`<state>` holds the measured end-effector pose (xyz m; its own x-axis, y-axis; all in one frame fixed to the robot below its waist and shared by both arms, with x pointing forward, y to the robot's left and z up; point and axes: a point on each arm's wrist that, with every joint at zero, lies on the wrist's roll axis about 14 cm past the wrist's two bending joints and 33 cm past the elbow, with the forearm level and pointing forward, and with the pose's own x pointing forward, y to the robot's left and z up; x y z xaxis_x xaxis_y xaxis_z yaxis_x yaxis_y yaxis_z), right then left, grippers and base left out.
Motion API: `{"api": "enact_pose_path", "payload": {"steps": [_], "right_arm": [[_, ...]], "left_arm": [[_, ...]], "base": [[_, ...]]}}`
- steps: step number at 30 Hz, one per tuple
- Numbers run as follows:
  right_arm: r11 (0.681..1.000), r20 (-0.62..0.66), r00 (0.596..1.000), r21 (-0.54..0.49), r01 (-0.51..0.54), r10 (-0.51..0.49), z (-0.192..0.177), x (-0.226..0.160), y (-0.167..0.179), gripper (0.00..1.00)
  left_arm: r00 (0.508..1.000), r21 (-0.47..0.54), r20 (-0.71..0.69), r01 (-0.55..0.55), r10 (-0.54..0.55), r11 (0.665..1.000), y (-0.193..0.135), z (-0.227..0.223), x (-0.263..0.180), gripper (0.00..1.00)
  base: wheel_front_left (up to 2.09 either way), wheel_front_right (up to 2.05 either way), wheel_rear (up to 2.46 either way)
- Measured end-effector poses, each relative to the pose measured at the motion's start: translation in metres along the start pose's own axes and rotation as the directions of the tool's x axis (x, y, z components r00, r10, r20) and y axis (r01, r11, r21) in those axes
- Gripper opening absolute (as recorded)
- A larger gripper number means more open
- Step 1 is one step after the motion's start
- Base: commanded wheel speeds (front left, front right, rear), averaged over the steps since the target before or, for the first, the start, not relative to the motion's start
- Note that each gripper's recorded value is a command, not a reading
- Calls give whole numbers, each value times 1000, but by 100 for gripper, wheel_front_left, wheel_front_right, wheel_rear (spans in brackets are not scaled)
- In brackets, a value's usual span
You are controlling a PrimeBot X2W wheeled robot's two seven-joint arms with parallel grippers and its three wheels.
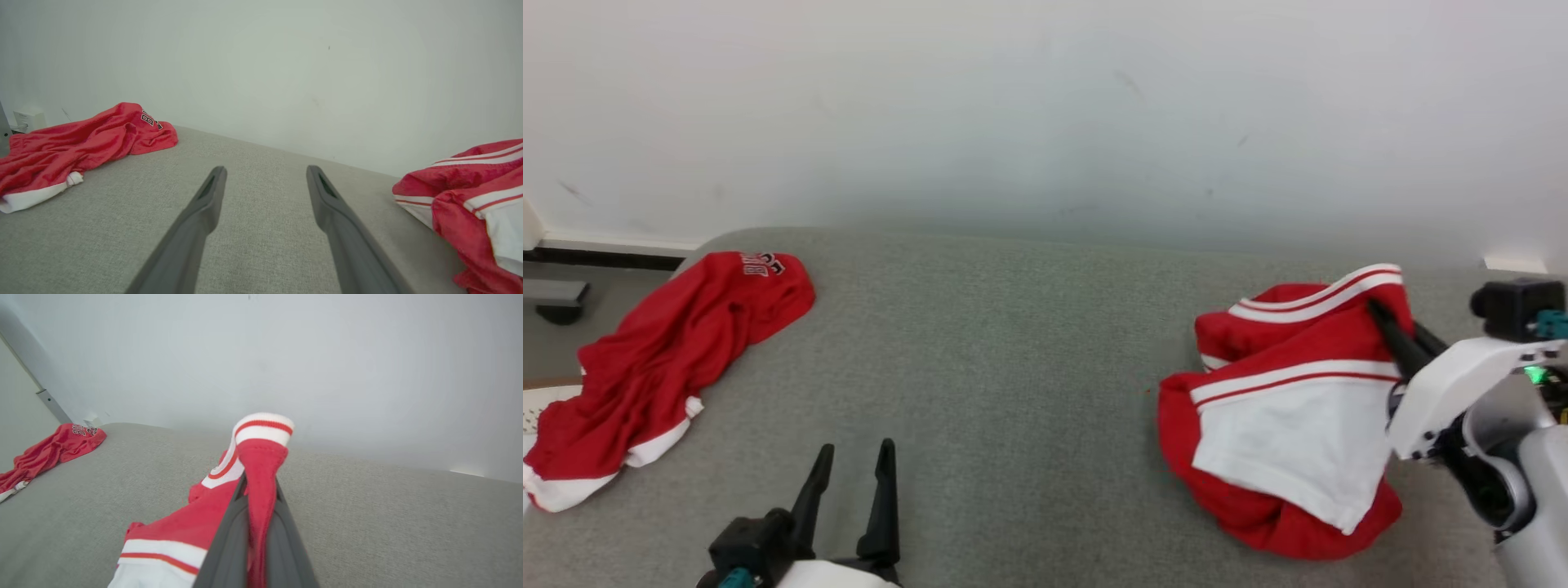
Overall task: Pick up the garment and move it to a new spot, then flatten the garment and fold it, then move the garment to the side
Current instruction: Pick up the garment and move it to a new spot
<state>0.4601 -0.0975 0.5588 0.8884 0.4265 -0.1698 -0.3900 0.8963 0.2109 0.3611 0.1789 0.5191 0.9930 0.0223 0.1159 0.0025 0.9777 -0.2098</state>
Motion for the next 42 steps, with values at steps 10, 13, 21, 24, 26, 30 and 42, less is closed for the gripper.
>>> {"api": "enact_pose_path", "payload": {"steps": [10, 13, 21, 24, 26, 30, 42], "right_arm": [[946, 11, 946, 26, 322, -323, 15, -55, -136, 0], [911, -29, 913, 59, 408, -407, -2, -78, -168, 0], [811, -153, 821, 134, 569, -551, -67, -122, -211, 0], [804, -130, 812, 120, 582, -569, -75, -123, -210, 100], [803, -121, 806, 84, 591, -580, -76, -125, -211, 100], [788, -25, 787, -9, 616, -616, -57, -134, -217, 100], [909, 321, 861, -3, 417, -394, -14, -107, -102, 100]], "left_arm": [[994, -8, -60, 87, -88, 996, -26, -24, 29, 100], [991, -13, -75, 115, -115, 993, -35, -32, 39, 100], [981, -21, -100, 163, -164, 986, -50, -44, 52, 100], [980, -21, -96, 172, -173, 985, -53, -42, 52, 100], [980, -19, -91, 176, -177, 984, -55, -40, 51, 100], [980, -18, -73, 186, -187, 982, -58, -32, 48, 100], [977, -28, -6, 212, -213, 977, -72, -5, 28, 100]], "base": [[0, 0, 0], [0, 0, 0], [0, 0, 0], [0, 0, 0], [0, 0, 0], [0, 0, 0], [0, 0, 0]]}}
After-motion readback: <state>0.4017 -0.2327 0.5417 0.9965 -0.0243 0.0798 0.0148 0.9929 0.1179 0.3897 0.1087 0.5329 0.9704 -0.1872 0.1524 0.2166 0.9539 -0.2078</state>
